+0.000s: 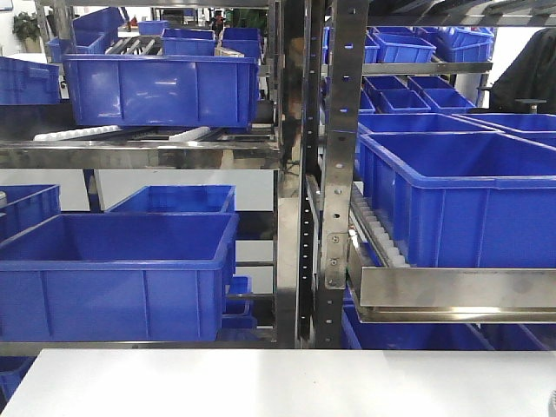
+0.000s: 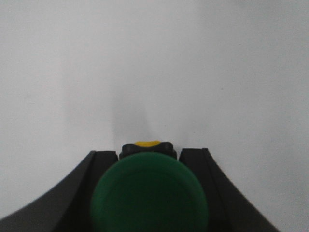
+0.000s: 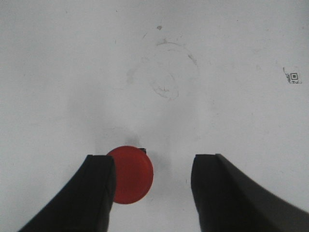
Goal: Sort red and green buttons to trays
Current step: 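Close left gripper on green button and right gripper on red button, then lift both held buttons off the table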
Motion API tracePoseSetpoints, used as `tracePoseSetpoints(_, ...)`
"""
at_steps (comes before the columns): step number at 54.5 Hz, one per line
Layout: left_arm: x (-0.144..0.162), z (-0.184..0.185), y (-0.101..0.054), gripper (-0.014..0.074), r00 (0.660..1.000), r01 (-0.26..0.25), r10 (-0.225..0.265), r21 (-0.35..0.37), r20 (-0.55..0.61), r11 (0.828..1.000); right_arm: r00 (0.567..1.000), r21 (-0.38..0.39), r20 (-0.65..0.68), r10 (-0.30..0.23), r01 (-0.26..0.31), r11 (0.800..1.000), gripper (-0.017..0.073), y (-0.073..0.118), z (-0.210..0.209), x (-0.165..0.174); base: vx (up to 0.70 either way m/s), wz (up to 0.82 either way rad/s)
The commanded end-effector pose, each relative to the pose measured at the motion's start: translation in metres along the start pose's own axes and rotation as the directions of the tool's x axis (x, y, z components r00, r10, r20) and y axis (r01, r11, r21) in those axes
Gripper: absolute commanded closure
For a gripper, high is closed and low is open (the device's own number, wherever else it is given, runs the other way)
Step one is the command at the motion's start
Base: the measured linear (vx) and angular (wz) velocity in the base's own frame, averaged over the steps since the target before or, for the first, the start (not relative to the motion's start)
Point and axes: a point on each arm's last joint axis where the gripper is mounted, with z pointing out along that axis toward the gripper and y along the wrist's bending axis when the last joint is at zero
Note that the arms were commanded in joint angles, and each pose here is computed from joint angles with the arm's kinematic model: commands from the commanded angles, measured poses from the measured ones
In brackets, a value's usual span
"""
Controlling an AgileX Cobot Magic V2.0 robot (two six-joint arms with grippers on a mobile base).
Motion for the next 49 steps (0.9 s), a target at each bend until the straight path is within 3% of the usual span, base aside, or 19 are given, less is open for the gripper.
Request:
tracePoseSetpoints(1,-0.013,-0.006,-0.001,0.0602,0.996,-0.003,0.004,-0.011,0.084,1.0,1.0,0.002,0.016,-0.014,0.014,1.0,0.0125,-0.001,0.004,-0.022,0.0,0.0)
tracePoseSetpoints(17,-0.013,-0.006,-0.001,0.0602,0.996,-0.004,0.005,-0.011,0.084,1.0,0.989,-0.022,-0.139,-0.056,0.054,0.998,0.0125,0.003,0.035,-0.033,0.0,0.0)
tracePoseSetpoints(32,-0.013,-0.006,-0.001,0.0601,0.996,-0.004,0.005,-0.012,0.083,1.0,0.989,-0.094,-0.147,-0.026,0.012,0.995,0.0118,0.011,0.044,-0.039,0.0,0.0)
tracePoseSetpoints(49,-0.013,-0.006,-0.001,0.0599,0.996,-0.004,0.005,-0.012,0.085,1.0,0.976,-0.092,-0.213,-0.04,0.02,0.996,0.0037,0.01,0.043,-0.033,0.0,0.0)
